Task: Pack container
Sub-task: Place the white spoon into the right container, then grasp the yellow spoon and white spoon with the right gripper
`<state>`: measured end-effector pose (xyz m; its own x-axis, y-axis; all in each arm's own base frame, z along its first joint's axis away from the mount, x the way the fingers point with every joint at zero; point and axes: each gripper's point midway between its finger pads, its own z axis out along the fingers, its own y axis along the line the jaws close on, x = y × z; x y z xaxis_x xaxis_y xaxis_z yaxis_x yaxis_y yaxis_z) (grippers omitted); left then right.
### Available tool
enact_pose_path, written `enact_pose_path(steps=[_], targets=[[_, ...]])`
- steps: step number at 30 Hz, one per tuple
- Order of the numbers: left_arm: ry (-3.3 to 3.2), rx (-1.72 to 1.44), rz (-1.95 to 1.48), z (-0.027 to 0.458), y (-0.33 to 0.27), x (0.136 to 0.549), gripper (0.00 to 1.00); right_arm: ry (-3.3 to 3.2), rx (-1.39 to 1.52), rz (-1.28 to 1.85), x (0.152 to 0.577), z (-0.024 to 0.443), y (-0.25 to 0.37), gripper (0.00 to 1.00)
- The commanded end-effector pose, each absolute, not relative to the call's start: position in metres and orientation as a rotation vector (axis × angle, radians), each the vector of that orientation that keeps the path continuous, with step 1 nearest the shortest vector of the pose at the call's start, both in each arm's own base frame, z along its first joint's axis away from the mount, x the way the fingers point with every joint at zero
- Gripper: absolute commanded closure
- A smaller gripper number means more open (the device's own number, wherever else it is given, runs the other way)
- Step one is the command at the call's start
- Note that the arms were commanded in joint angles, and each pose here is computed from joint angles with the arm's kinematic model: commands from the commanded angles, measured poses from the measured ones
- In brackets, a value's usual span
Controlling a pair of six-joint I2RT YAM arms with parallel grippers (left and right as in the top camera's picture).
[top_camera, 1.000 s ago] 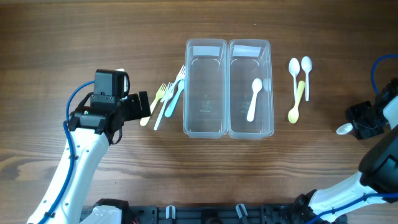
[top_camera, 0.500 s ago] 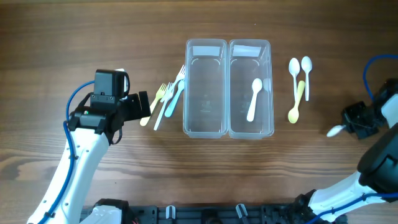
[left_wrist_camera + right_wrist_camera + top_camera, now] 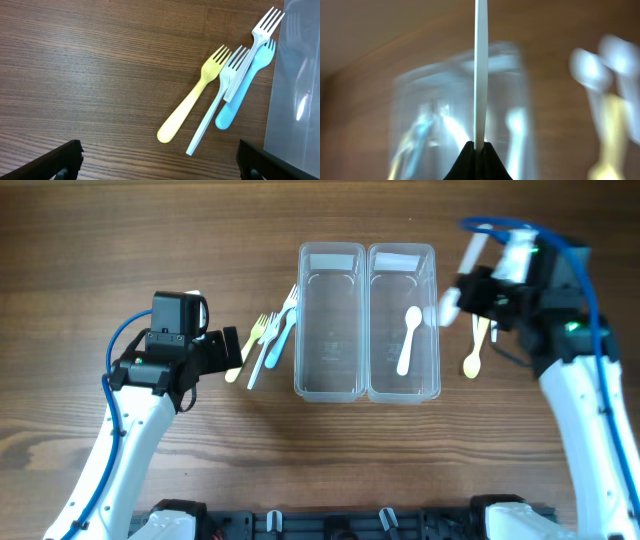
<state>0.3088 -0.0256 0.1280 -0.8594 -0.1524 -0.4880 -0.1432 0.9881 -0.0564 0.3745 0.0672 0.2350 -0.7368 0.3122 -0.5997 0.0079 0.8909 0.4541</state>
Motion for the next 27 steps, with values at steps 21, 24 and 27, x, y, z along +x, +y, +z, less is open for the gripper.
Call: enact_pose_path(steps=[21,24,27], targets=[[2.602,-0.190,-0.011,0.135,-0.025,0.314,0.00,2.346,0.143,0.344,0.401,0.236,0.085,0.35],[2.602,-0.190,-0.011,0.135,-0.025,0.314,0.00,2.293,0.133,0.238,0.401,0.253,0.043,0.32],[2.602,-0.190,-0.011,0.135,-0.025,0.314,0.00,2.321,0.133,0.096,0.405,0.239,-0.009,0.30]])
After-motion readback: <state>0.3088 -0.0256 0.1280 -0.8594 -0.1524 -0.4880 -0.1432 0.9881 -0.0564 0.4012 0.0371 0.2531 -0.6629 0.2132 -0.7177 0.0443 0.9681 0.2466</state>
